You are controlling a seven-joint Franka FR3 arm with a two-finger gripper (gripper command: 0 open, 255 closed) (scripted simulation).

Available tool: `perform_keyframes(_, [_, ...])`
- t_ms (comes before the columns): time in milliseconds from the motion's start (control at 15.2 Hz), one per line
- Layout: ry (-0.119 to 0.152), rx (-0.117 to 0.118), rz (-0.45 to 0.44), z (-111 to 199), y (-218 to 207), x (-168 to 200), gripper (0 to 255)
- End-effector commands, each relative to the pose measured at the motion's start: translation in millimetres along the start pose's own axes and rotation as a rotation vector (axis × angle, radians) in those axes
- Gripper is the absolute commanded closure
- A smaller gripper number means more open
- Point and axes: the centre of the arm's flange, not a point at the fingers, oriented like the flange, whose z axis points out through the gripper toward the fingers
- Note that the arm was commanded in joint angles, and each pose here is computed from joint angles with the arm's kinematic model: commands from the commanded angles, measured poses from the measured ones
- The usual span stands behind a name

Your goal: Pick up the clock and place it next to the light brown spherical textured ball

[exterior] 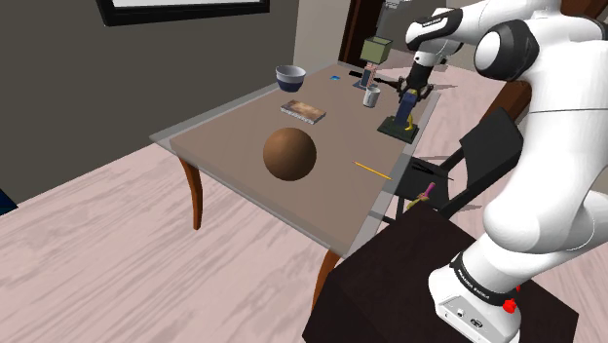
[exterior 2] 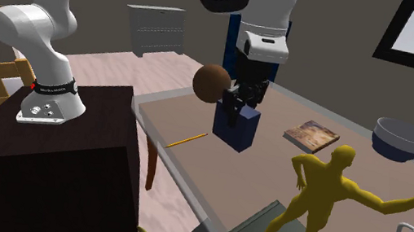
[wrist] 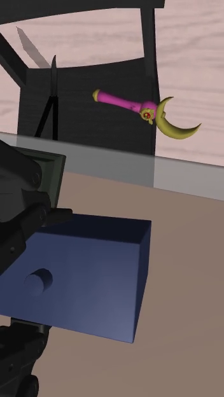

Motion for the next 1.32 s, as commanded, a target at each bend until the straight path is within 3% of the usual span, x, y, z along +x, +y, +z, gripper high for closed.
perform_keyframes(0, [0.0,0.0,0.0,-11,0,0,255])
perform_keyframes(990, [0.0,0.0,0.0,-90,0,-1,255])
perform_keyframes(1254, [0.0,0.0,0.0,-90,-38,-37,255])
